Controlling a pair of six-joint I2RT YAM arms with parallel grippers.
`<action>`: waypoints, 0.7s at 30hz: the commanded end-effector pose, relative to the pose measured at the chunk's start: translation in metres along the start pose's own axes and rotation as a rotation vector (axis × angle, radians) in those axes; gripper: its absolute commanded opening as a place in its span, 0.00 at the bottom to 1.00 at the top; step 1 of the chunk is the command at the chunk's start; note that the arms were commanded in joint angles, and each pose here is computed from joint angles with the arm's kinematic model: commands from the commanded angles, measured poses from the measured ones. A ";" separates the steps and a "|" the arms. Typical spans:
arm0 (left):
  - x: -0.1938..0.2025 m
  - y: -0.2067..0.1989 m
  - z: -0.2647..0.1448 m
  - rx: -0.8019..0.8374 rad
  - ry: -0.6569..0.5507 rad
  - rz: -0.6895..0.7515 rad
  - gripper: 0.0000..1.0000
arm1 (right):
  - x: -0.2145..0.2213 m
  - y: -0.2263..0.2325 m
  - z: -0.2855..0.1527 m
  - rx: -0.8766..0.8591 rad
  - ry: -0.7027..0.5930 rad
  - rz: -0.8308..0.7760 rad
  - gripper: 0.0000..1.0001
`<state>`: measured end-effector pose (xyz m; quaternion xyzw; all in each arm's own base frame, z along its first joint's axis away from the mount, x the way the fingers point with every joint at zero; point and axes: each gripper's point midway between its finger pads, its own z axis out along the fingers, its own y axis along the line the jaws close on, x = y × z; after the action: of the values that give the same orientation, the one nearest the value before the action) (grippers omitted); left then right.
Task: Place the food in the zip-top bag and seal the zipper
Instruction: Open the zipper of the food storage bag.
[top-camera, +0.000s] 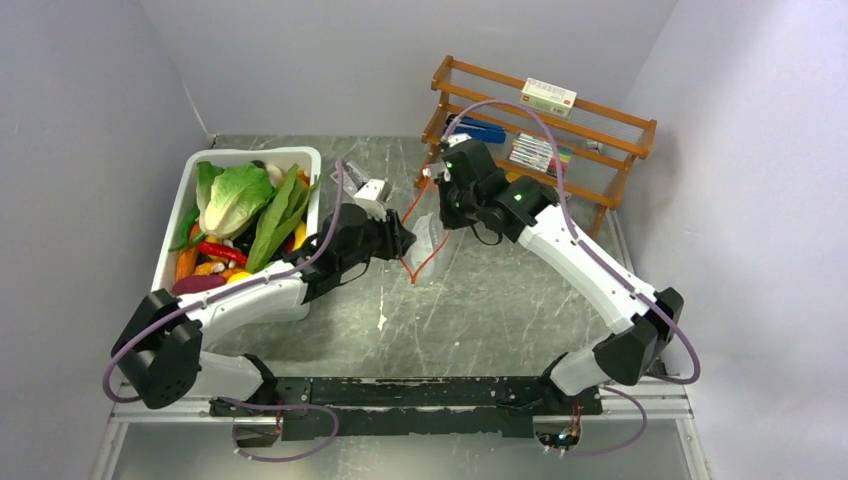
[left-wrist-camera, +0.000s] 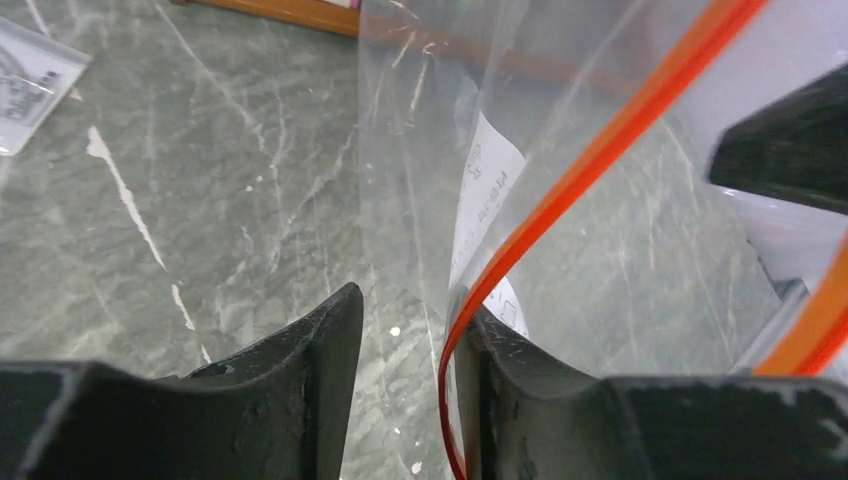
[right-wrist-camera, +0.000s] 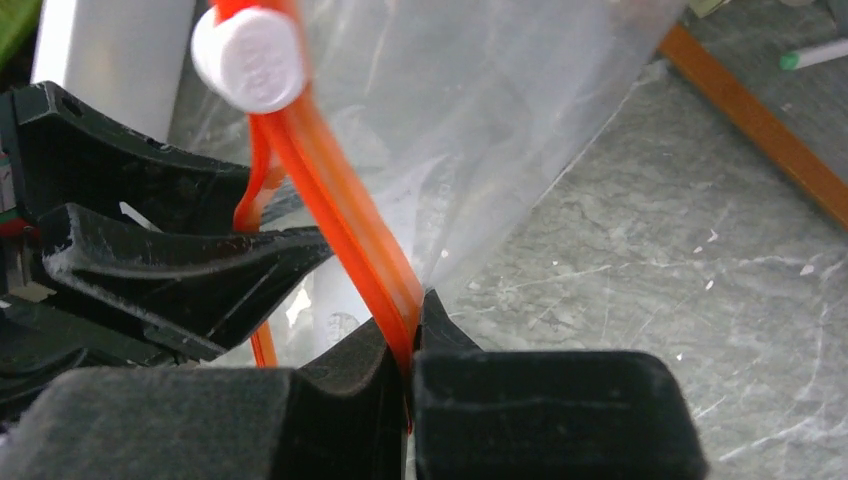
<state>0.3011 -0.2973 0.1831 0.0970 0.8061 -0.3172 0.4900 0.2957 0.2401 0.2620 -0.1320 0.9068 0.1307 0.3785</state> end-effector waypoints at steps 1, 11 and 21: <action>-0.019 -0.029 0.002 0.138 -0.025 0.032 0.40 | 0.021 0.010 0.012 -0.078 0.085 -0.100 0.00; -0.017 -0.032 0.012 0.154 -0.001 0.064 0.45 | 0.045 0.003 0.023 -0.065 0.184 -0.169 0.00; -0.035 -0.029 -0.005 0.121 -0.110 -0.076 0.07 | 0.022 -0.007 0.018 0.053 -0.034 0.052 0.33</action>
<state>0.2971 -0.3162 0.2023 0.1275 0.7818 -0.3622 0.4912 0.2934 0.2395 0.2214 -0.1623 0.9200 0.1004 0.3424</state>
